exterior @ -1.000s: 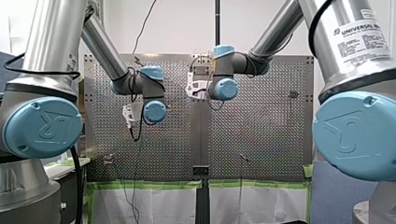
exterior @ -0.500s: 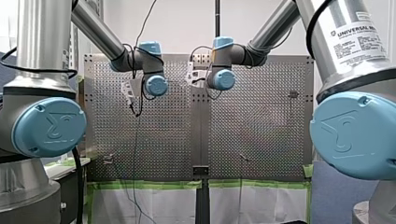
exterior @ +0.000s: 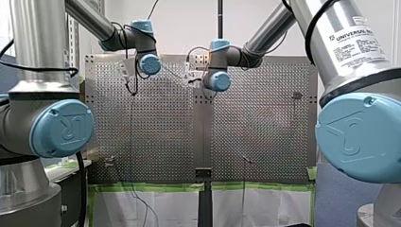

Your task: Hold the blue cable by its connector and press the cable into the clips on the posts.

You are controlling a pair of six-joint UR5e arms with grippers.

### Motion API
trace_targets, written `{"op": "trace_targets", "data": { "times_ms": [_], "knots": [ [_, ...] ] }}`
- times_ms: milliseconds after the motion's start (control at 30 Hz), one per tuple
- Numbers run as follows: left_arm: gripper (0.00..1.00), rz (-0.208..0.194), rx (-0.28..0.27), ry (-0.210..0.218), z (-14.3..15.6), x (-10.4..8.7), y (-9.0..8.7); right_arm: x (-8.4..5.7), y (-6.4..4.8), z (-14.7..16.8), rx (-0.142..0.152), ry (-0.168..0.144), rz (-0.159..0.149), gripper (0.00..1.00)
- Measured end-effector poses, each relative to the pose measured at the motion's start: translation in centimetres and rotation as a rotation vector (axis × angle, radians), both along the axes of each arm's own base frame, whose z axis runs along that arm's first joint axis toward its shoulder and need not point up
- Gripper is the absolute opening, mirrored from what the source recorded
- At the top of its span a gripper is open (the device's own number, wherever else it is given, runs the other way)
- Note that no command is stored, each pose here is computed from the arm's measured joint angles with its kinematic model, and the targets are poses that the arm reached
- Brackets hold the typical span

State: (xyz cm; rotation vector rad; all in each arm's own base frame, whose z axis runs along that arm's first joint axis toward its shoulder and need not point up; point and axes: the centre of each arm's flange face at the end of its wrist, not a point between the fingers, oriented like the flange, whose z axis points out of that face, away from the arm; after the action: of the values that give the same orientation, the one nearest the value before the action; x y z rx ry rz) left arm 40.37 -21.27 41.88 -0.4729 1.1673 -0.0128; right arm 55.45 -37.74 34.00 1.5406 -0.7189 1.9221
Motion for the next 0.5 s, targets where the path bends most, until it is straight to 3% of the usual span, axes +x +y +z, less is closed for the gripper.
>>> {"op": "trace_targets", "data": {
  "times_ms": [367,500],
  "knots": [
    [0.0,0.044,-0.003,-0.005,3.2,-1.9,2.8,2.3,0.2,3.2,-0.015,-0.033,0.044,0.0],
    [0.0,0.043,0.014,0.018,3.3,-1.7,3.3,3.2,0.4,4.0,-0.024,-0.042,0.056,0.0]
  ]
}}
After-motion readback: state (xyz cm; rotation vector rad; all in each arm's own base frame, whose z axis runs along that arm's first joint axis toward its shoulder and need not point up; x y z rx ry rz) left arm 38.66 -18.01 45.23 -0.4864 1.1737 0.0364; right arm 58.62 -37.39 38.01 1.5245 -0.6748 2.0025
